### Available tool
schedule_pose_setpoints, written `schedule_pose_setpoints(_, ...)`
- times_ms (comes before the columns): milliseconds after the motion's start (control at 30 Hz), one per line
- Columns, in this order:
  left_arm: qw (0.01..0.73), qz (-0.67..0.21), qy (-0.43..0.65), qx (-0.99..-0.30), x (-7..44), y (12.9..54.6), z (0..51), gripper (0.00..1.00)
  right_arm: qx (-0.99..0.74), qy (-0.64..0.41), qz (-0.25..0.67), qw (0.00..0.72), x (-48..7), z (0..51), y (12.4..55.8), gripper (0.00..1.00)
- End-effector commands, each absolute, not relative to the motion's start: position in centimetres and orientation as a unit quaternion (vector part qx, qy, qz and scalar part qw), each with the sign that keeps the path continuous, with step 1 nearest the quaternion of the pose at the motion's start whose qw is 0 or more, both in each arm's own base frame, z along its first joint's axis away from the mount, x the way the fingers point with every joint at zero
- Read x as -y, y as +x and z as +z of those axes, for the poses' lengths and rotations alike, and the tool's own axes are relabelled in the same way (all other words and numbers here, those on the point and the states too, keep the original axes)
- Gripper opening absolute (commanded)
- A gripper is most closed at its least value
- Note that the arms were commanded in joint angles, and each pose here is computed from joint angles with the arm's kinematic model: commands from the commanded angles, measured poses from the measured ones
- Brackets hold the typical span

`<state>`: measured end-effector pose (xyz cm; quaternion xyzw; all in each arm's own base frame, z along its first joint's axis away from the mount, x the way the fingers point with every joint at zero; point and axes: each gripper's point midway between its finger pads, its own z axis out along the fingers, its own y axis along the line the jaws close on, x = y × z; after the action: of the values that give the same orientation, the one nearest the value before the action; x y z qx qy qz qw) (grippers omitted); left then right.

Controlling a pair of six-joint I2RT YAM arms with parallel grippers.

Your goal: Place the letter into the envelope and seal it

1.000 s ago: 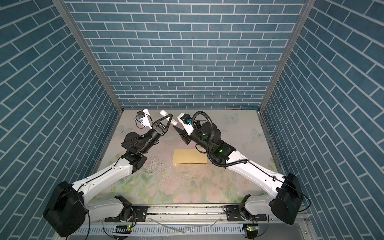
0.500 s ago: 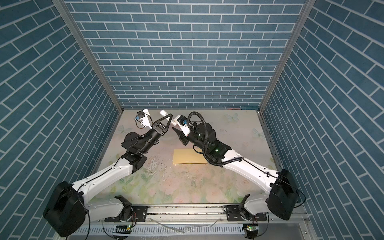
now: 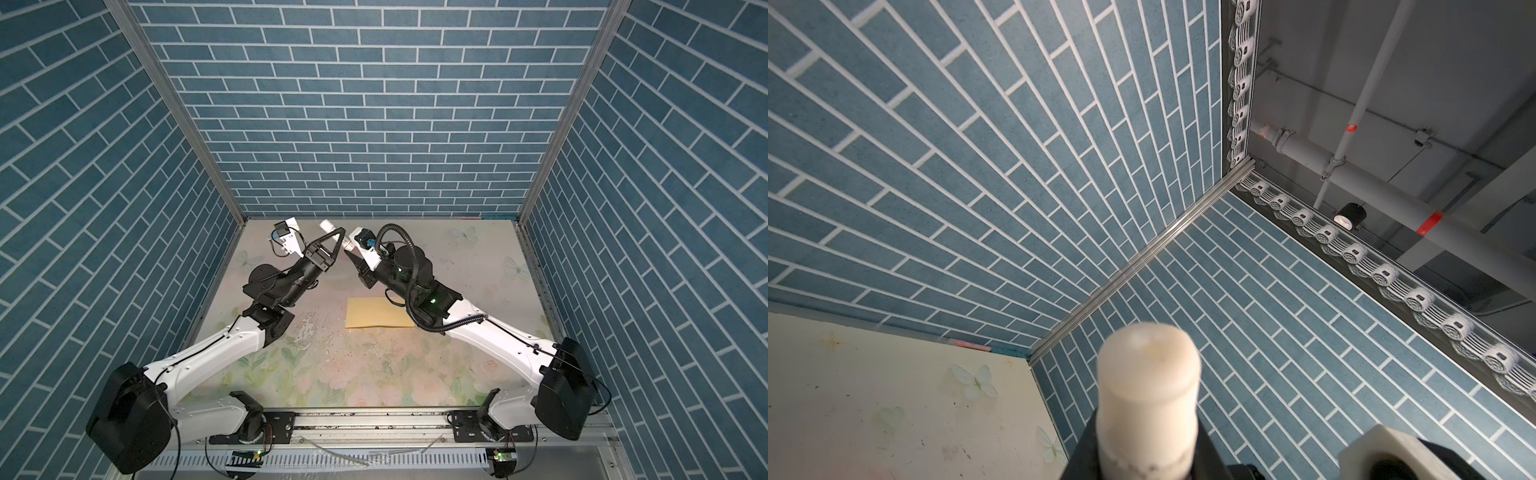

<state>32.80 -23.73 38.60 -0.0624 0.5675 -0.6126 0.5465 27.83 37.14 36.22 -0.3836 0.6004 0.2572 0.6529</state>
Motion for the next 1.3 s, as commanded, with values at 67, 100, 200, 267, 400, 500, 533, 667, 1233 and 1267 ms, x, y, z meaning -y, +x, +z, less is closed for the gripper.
schedule_pose_setpoints(67, 0.544, -0.608, -0.057, -0.575, 23.9, 32.9, 37.9, 0.0, -0.566, -0.369, 0.263, 0.689, -37.0, 40.3, 27.5, 0.3)
schedule_pose_setpoints(100, 0.543, -0.608, -0.057, -0.577, 23.9, 32.9, 37.8, 0.0, -0.566, -0.368, 0.266, 0.688, -37.1, 40.3, 27.5, 0.26)
schedule_pose_setpoints(200, 0.544, -0.604, -0.051, -0.58, 24.0, 32.9, 37.7, 0.0, -0.568, -0.362, 0.283, 0.683, -37.1, 40.6, 27.3, 0.17)
schedule_pose_setpoints(267, 0.544, -0.601, -0.049, -0.583, 24.1, 32.9, 37.5, 0.0, -0.573, -0.357, 0.305, 0.671, -37.1, 40.9, 27.3, 0.11)
schedule_pose_setpoints(400, 0.549, -0.597, -0.04, -0.583, 24.1, 32.7, 37.7, 0.0, -0.6, -0.316, 0.428, 0.597, -36.1, 41.8, 28.6, 0.05)
schedule_pose_setpoints(500, 0.551, -0.598, -0.036, -0.581, 24.1, 32.6, 37.8, 0.0, -0.606, -0.263, 0.544, 0.518, -35.4, 42.6, 30.2, 0.0)
schedule_pose_setpoints(533, 0.551, -0.598, -0.036, -0.581, 24.1, 32.6, 37.8, 0.0, -0.602, -0.252, 0.57, 0.499, -35.3, 42.9, 30.4, 0.0)
schedule_pose_setpoints(667, 0.552, -0.599, -0.035, -0.579, 24.1, 32.5, 37.9, 0.0, -0.587, -0.238, 0.632, 0.446, -35.7, 43.2, 30.5, 0.0)
schedule_pose_setpoints(1233, 0.502, -0.648, -0.142, -0.556, 22.8, 33.6, 38.8, 0.0, -0.569, -0.246, 0.509, 0.598, -32.8, 41.6, 30.8, 0.61)
schedule_pose_setpoints(1267, 0.496, -0.652, -0.15, -0.553, 22.6, 33.6, 39.1, 0.0, -0.561, -0.25, 0.485, 0.623, -32.4, 41.5, 30.5, 0.66)
